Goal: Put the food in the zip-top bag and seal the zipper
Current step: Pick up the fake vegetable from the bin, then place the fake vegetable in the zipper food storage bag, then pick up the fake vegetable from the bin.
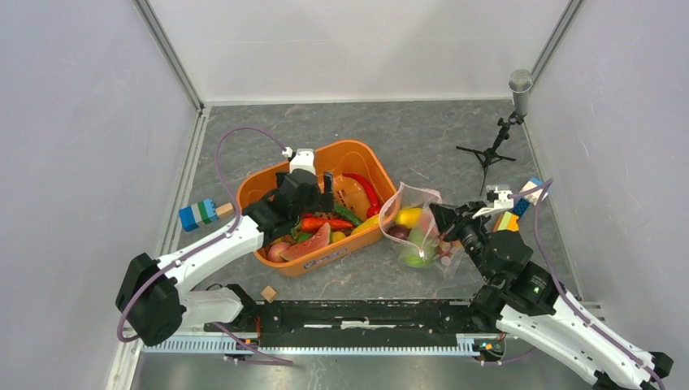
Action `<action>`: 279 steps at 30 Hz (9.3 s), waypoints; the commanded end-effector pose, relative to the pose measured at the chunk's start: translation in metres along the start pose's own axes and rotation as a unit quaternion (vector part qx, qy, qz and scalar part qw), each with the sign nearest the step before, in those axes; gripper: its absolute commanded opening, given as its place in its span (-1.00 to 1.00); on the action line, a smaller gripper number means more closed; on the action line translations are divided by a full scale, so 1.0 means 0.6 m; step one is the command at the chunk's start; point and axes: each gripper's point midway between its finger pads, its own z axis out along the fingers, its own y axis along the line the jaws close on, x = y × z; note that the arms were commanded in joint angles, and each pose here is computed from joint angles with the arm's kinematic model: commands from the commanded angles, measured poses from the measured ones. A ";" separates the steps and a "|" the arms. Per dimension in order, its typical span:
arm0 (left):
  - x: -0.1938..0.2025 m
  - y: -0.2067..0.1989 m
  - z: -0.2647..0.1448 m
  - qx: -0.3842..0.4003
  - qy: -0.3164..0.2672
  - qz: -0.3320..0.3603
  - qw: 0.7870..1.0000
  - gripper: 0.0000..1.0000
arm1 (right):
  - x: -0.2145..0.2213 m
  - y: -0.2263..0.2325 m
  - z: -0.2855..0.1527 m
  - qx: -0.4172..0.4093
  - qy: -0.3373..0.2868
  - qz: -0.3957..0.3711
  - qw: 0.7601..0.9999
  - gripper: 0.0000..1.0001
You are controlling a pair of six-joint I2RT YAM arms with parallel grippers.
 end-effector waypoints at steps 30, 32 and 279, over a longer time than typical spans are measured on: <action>0.017 0.068 0.062 -0.151 0.009 -0.122 0.981 1.00 | -0.059 -0.024 0.003 0.010 -0.083 -0.203 0.976 -0.95; 0.022 0.087 0.057 -0.183 0.003 -0.136 0.974 1.00 | -0.059 -0.022 0.003 0.006 -0.085 -0.202 0.976 -0.95; -0.063 -0.003 -0.073 0.004 -0.078 0.006 0.997 1.00 | -0.057 0.052 0.007 -0.047 -0.041 0.006 0.998 -0.98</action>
